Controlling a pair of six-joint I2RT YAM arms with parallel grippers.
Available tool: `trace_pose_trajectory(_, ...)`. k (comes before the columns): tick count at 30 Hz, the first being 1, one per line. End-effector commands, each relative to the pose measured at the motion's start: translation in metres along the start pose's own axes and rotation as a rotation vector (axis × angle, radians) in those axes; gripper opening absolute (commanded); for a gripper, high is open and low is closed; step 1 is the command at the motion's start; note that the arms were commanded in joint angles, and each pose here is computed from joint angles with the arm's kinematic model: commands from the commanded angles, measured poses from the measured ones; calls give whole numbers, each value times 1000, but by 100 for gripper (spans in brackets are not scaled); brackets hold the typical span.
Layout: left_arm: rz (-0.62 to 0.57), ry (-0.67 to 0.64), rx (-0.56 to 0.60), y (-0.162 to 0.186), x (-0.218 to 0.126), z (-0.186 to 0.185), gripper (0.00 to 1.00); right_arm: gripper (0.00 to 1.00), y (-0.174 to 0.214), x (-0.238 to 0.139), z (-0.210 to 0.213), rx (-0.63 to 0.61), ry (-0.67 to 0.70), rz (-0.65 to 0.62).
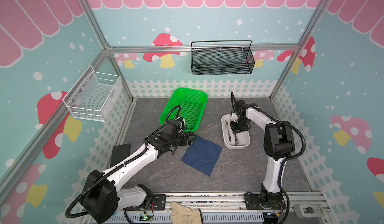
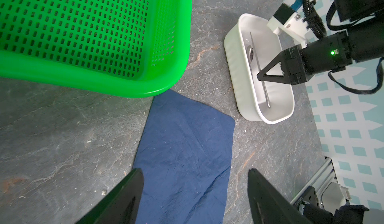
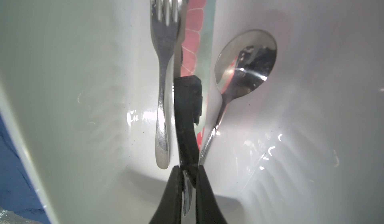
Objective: Place the utensils on the paper napkin and roll it up
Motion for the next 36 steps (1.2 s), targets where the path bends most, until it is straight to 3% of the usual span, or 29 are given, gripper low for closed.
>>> trace_pose_trajectory(1, 0, -8, 6, 3, -5, 4, 81, 12, 1, -18, 4, 23, -7, -10)
trace_pose_trajectory(7, 6, 34, 3, 1, -4, 0, 81, 12, 0, -33, 10, 28, -29, -45)
trace_pose_trajectory(11, 48, 212, -62, -3, 9, -20, 80, 13, 3, -33, 12, 28, -36, -54)
trace_pose_trajectory(15, 102, 330, -28, -5, 30, -58, 79, 13, 4, -28, 13, 31, -50, -59)
trace_pose_trajectory(26, 226, 355, -12, 2, 115, -122, 79, 13, 5, -33, 16, 34, -71, -89)
trace_pose_trajectory(36, 233, 359, -11, 3, 127, -128, 78, 13, 15, -56, 26, 19, -116, -150)
Point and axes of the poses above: each gripper's point midway between its finger pads, its own x axis out along the fingers, its own z axis along the line the jaws close on, y = z × x, the point moved 9 cm from there along -x, back along the fingers, and after that the axes turned 12 degrees about -x, right-handed, at the moved point
